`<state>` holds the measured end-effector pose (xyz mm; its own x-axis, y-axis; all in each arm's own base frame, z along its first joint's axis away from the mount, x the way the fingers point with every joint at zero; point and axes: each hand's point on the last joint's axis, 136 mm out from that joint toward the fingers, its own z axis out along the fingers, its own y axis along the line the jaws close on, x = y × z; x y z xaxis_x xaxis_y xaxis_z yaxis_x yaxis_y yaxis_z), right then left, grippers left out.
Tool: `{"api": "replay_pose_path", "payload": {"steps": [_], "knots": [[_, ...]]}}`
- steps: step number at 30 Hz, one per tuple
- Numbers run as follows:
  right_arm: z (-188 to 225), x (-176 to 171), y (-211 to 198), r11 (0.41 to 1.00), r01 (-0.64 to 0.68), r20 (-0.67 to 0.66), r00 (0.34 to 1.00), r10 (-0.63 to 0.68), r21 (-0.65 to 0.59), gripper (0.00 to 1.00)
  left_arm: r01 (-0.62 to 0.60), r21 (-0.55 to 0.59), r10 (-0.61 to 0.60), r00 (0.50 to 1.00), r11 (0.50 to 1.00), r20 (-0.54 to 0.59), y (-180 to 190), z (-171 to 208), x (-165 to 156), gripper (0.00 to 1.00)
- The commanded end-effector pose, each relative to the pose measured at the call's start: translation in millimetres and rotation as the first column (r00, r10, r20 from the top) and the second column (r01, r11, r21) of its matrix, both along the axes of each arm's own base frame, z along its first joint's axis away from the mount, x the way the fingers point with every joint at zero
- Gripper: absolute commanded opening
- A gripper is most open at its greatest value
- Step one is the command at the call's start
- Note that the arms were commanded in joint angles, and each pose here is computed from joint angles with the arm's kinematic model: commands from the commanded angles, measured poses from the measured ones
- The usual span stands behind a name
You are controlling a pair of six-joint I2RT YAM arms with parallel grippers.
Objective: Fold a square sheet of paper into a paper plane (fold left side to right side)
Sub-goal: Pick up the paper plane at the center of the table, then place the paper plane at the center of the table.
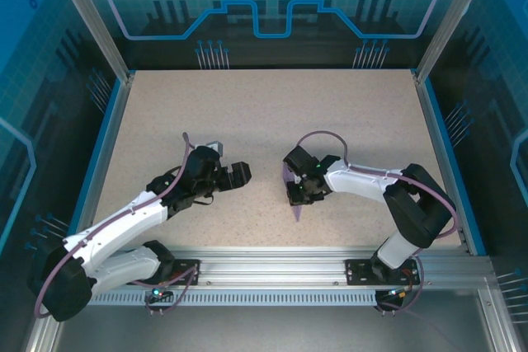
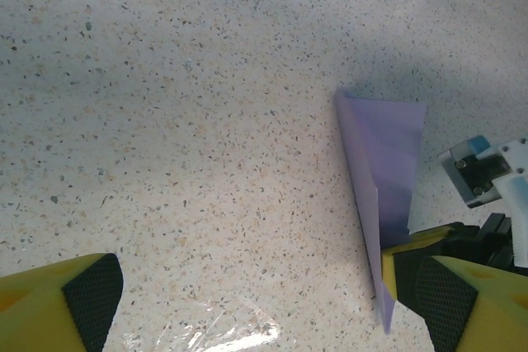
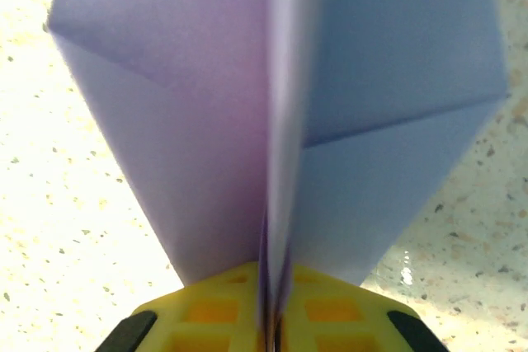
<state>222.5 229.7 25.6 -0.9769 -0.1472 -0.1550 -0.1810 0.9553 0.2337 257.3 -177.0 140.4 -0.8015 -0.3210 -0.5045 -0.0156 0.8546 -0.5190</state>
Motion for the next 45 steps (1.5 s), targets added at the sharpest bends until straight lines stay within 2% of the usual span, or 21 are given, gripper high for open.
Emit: {"api": "replay_pose_path", "payload": {"steps": [1, 6, 14, 18, 22, 28, 33, 37, 45], "knots": [[11.7, 9.1, -0.4, 1.000, -0.001, 0.014, 1.000, 0.001, -0.006, 0.10, 0.013, 0.033, -0.014, 1.000, 0.999, 0.024, 6.8, 3.7, -1.7, 0.97], [22.7, 37.4, -12.7, 0.999, 0.017, 0.015, 1.000, -0.017, -0.033, 0.10, 0.042, 0.040, -0.044, 0.997, 0.998, 0.059, 7.2, 9.4, -3.6, 0.99], [38.1, 121.3, -34.2, 0.991, 0.091, 0.053, 0.995, -0.087, -0.094, 0.10, 0.052, 0.060, -0.056, 0.996, 0.997, 0.073, 13.9, 9.9, -11.1, 0.99], [28.8, 154.9, -39.7, 0.984, 0.095, 0.054, 0.995, -0.087, -0.152, 0.10, 0.064, 0.064, -0.068, 0.996, 0.996, 0.057, 14.2, 7.8, -15.3, 0.99], [14.8, 178.3, -39.6, 0.985, 0.104, 0.018, 0.995, -0.103, -0.137, 0.10, 0.070, 0.060, -0.073, 0.996, 0.996, 0.046, 13.4, 6.2, -17.4, 0.99], [1.3, 191.7, -37.0, 0.984, 0.115, -0.018, 0.993, -0.119, -0.138, 0.11, 0.069, 0.060, -0.072, 0.997, 0.996, 0.043, 13.6, 7.3, -17.4, 0.99], [-9.6, 189.0, -34.5, 0.985, 0.118, -0.055, 0.991, -0.125, -0.122, 0.14, 0.075, 0.060, -0.077, 0.996, 0.995, 0.040, 12.4, 7.2, -17.3, 0.99], [-11.0, 187.0, -30.0, 0.989, 0.109, -0.068, 0.991, -0.116, -0.101, 0.20, 0.081, 0.061, -0.083, 0.996, 0.995, 0.032, 11.0, 5.6, -17.1, 0.99], [-17.6, 185.3, -32.0, 0.987, 0.102, -0.081, 0.990, -0.112, -0.122, 0.22, 0.086, 0.054, -0.087, 0.996, 0.995, 0.023, 9.1, 3.4, -17.7, 0.99]]}}
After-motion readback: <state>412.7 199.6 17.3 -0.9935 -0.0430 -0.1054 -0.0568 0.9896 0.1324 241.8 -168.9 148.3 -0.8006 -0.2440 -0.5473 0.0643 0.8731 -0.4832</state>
